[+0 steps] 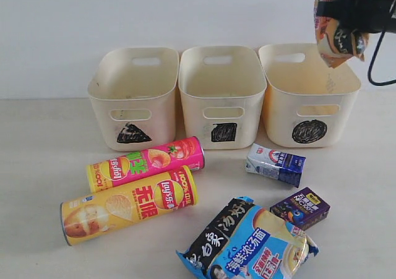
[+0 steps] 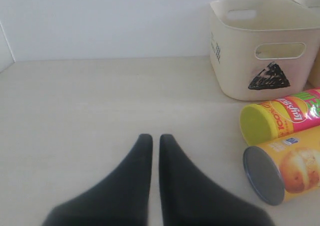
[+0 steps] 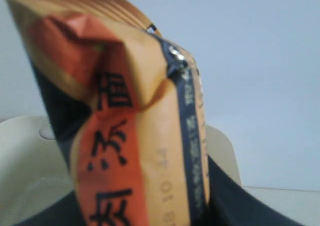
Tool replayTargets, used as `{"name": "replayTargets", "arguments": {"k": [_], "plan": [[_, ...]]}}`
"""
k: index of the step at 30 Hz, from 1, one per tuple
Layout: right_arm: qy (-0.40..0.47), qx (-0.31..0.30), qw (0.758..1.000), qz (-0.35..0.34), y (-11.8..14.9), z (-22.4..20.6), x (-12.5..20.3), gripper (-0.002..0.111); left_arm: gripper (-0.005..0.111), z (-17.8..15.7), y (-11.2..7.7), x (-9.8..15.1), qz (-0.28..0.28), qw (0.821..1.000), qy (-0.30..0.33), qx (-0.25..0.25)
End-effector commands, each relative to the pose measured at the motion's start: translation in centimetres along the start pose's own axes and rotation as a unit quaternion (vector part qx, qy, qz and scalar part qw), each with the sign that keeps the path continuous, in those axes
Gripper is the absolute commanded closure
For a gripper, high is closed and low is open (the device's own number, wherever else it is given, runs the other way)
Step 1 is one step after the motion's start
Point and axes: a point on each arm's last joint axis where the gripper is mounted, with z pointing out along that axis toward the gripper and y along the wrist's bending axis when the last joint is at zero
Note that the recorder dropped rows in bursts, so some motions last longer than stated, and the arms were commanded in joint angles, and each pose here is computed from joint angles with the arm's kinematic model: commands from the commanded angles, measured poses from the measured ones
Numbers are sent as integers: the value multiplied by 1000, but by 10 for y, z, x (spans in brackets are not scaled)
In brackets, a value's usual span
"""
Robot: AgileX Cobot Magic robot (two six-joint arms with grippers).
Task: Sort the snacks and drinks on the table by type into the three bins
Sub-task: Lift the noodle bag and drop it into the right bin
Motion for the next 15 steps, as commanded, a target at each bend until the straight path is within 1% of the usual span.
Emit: {"name": "replayTargets", "arguments": {"k": [1, 6, 11, 13, 15], "plan": [[-2, -7, 1000, 0, -4, 33, 8, 109, 102, 0, 0, -1, -1, 1000, -5, 1], [40, 19, 999, 4, -12, 68, 24, 108, 102, 0, 0, -1, -1, 1000, -5, 1], [51, 14, 999, 2, -8, 83, 35, 108, 102, 0, 0, -1, -1, 1000, -5, 1], [49, 8, 999, 2, -5, 86, 37, 103, 102, 0, 0, -1, -1, 1000, -5, 1], [51, 5, 999, 1, -1, 88, 40, 90, 102, 0, 0, -1, -1, 1000, -5, 1]]}}
